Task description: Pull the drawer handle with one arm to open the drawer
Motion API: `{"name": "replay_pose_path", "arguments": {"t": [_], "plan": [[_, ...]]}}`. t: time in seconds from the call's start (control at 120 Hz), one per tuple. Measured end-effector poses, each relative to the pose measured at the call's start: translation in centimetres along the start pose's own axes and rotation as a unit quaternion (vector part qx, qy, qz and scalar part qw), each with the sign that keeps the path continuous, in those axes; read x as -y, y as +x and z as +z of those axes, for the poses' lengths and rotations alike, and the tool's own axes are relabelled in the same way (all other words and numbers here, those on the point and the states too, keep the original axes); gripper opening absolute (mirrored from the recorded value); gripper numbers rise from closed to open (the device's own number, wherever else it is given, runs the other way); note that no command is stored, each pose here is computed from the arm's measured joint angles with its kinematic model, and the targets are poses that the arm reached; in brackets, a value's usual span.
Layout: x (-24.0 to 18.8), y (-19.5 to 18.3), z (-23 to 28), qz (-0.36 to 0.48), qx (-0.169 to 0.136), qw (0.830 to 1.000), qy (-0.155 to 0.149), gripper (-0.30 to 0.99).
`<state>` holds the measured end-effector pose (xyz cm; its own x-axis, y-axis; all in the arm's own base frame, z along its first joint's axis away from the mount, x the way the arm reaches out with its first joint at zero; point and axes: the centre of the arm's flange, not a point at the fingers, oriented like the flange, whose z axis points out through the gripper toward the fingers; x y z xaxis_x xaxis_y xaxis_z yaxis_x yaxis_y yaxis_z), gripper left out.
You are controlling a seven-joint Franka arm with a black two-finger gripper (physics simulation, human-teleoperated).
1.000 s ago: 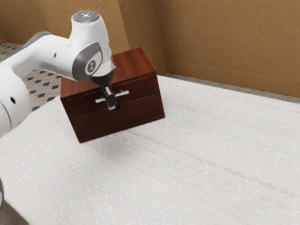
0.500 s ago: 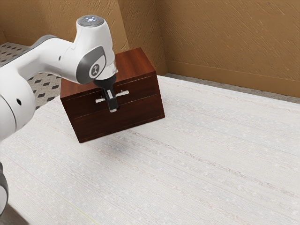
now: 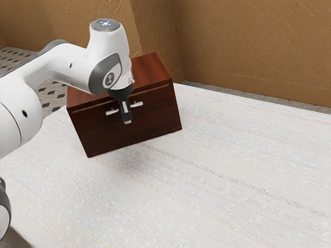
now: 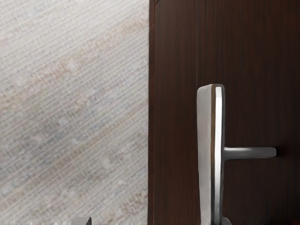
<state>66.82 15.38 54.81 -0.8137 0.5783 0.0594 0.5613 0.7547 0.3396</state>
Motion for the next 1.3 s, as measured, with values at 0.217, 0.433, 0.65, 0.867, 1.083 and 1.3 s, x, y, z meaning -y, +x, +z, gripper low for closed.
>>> {"name": "replay_pose_path", "arguments": {"t": [0.217,0.433,0.65,0.867,1.083,1.3], "plan": [[0.8,-0.3,-0.2,0.007,0.001,1.0,0.006,0.23],[1.5,-0.2,-0.4,0.005,0.002,1.0,0.014,0.22],[2.1,0.4,-0.5,-0.003,0.004,1.0,0.023,0.21],[2.9,-0.3,-0.7,-0.005,0.006,1.0,0.026,0.21],[3.3,0.2,-1.1,-0.018,0.009,0.999,0.032,0.21],[4.0,0.2,-1.5,-0.028,0.01,0.999,0.038,0.21]]}}
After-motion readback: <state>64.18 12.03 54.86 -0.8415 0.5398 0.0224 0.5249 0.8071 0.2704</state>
